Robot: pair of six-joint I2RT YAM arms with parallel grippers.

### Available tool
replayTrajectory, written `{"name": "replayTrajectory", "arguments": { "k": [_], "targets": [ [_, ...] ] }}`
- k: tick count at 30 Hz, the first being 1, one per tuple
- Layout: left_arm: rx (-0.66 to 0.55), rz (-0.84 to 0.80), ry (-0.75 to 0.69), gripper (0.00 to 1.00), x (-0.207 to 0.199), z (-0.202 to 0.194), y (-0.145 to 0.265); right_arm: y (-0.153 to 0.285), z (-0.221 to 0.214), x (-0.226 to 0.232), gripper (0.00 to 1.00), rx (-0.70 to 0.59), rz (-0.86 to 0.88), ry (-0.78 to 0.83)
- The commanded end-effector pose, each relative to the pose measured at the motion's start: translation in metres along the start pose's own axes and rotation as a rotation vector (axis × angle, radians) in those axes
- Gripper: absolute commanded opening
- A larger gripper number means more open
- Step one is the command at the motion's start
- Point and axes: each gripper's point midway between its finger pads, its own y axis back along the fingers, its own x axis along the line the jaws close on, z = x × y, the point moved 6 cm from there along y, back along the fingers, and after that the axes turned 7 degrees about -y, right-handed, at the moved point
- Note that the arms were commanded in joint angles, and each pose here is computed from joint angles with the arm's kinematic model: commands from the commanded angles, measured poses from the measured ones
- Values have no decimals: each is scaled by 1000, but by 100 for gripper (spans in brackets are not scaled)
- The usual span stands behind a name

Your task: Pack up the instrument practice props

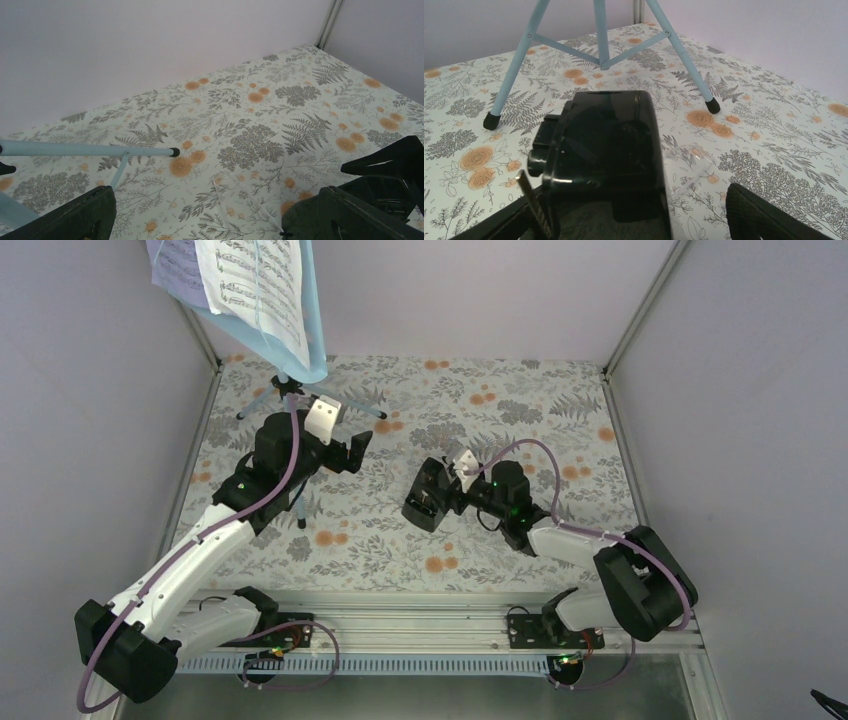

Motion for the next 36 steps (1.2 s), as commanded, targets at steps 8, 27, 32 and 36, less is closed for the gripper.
{"name": "replayTrajectory", "arguments": {
  "k": [8, 27, 32, 36],
  "targets": [
    [-31, -12, -11, 100, -1, 7, 5, 6, 11, -10, 74, -44, -31, -12],
    [-24, -52, -14, 100, -5, 5, 2, 19, 2, -13, 68, -58, -3, -72],
    [-24, -52, -15, 100, -5, 5, 2, 18, 6, -15, 64, -61, 13, -81],
    [-23, -54, -14, 100, -6, 5, 1, 16, 8, -18, 63, -55, 19, -93]
  ]
}}
